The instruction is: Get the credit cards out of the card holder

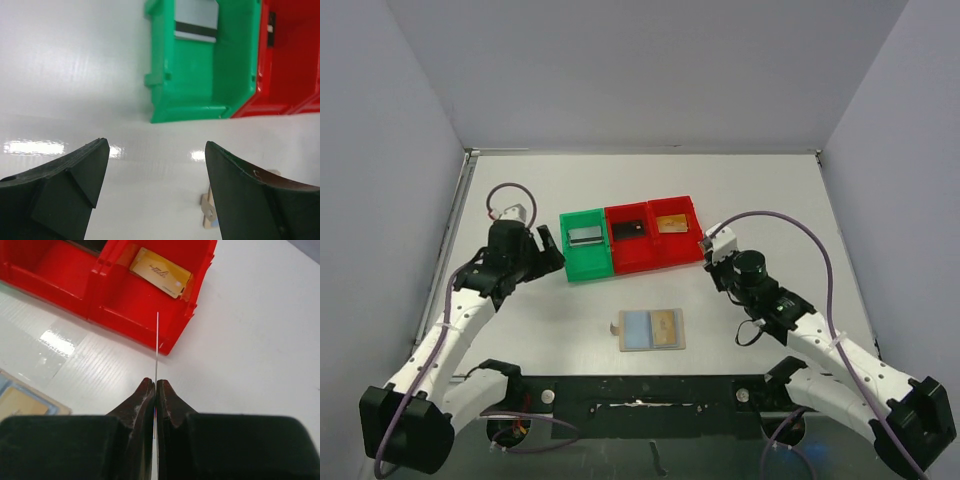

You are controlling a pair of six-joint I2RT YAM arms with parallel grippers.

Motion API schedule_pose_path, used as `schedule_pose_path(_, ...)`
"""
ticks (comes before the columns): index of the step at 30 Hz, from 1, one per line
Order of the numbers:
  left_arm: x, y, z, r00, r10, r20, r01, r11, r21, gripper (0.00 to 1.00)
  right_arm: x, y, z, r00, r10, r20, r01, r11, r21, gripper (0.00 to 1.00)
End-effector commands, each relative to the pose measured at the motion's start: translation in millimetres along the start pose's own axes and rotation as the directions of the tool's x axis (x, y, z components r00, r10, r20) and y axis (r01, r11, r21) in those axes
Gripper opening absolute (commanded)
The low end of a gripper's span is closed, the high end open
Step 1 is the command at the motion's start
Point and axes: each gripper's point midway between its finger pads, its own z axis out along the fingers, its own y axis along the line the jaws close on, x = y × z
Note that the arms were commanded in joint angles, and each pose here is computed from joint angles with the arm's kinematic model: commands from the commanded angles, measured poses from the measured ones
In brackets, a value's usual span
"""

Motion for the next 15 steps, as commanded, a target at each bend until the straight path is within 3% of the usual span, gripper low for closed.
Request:
schedule_pose_path(1, -42, 17, -6, 0.996, -0.027, 0.084, 0.027, 1.000, -0.001, 0.77, -58, -30, 9, 0.983, -0.087, 0.161, 0.082, 0.996, 0.041, 0.00)
schedule_pose_path(5, -51, 26, 4, 0.995, -0.021, 0.094, 0.021, 1.000, 0.001, 0.77, -85, -34, 22, 0.951, -0.204, 0.230, 0.205, 0.979, 0.019, 0.00)
schedule_pose_path(10, -40, 44, 14, 0.995, 0.034, 0.098, -0.029, 0.998, -0.055, 0.77, -93, -30, 54, 0.920, -0.341, 0.194, 0.357, 0.932, -0.058, 0.00)
schedule_pose_path(15, -40, 52, 16, 0.991, 0.054, 0.126, -0.044, 0.996, -0.083, 0.77, -98, -34, 86, 0.898, -0.405, 0.173, 0.425, 0.900, -0.097, 0.00)
